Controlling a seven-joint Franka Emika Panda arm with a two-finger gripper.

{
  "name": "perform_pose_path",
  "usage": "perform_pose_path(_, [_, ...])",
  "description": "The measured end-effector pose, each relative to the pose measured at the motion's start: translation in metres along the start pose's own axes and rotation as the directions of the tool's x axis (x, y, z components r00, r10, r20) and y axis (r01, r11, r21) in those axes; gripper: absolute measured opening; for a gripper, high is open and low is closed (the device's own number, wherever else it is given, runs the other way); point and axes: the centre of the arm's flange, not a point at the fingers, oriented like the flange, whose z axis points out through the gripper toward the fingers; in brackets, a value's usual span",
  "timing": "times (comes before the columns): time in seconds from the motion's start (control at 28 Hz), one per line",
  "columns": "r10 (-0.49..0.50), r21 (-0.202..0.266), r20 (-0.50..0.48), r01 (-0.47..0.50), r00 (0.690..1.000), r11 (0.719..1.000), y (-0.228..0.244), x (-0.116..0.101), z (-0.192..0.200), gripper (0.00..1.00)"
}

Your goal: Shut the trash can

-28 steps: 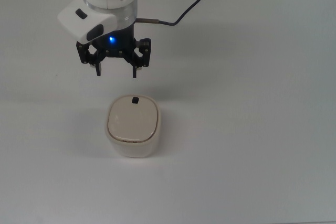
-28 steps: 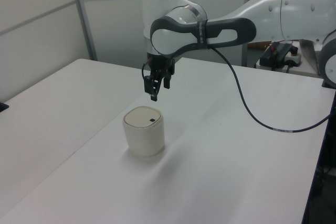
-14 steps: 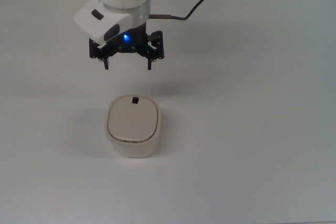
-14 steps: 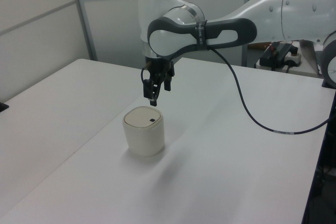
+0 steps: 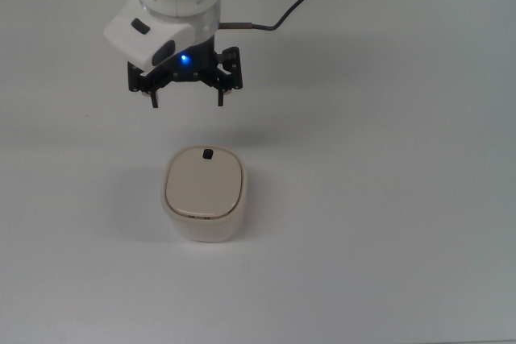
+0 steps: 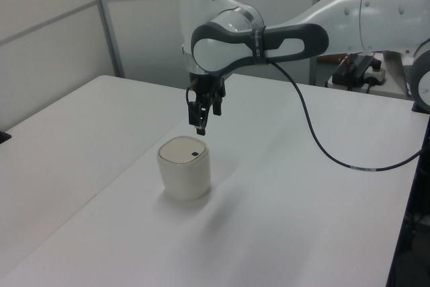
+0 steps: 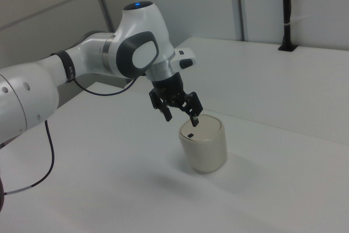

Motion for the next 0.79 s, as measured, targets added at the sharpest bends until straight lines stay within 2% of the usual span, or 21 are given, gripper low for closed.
perform_pose_path(0.39, [-0.013, 0.001, -0.027, 0.013, 1.000, 1.000, -0.001, -0.005, -0.022, 1.00])
perform_pose_path(0.79, [-0.019, 0.002, -0.013, 0.019, 1.000, 1.000, -0.005, -0.006, -0.016, 1.00])
